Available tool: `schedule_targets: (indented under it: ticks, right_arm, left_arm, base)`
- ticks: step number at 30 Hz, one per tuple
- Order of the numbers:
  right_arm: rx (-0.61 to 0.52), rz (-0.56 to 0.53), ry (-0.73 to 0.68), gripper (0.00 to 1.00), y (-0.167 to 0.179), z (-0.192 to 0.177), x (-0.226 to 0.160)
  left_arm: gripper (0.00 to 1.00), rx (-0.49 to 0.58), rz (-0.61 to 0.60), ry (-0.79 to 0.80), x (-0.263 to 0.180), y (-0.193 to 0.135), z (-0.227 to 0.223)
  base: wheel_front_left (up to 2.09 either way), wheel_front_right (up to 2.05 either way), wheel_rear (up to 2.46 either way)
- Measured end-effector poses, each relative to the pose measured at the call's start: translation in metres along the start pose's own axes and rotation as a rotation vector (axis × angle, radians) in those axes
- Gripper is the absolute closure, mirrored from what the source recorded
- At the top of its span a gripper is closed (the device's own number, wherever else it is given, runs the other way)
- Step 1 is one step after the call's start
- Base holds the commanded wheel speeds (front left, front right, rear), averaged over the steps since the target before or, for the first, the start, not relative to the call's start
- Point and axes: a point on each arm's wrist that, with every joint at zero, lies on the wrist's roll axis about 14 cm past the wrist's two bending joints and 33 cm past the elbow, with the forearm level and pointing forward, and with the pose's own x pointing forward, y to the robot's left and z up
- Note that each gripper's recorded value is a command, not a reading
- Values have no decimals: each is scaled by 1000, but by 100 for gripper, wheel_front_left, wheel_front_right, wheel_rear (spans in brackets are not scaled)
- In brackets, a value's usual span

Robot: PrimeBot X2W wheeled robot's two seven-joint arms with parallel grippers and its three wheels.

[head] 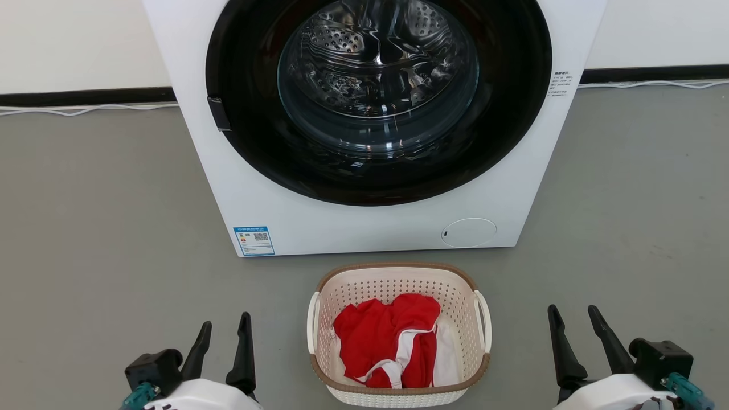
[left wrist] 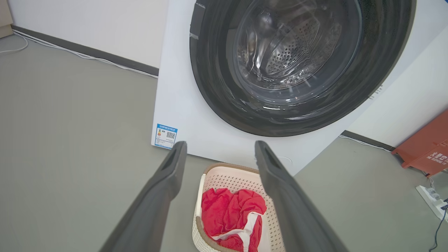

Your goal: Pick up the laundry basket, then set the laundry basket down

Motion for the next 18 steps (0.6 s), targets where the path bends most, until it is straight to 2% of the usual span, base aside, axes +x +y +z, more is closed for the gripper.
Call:
schedule_targets:
  ticks: [18]
  right_arm:
    - [-222, 8, 1, 0, -9, -2, -3]
  left_arm:
    - [0, 215, -52, -41, -3, -11, 3]
  base:
    - [0, 0, 0]
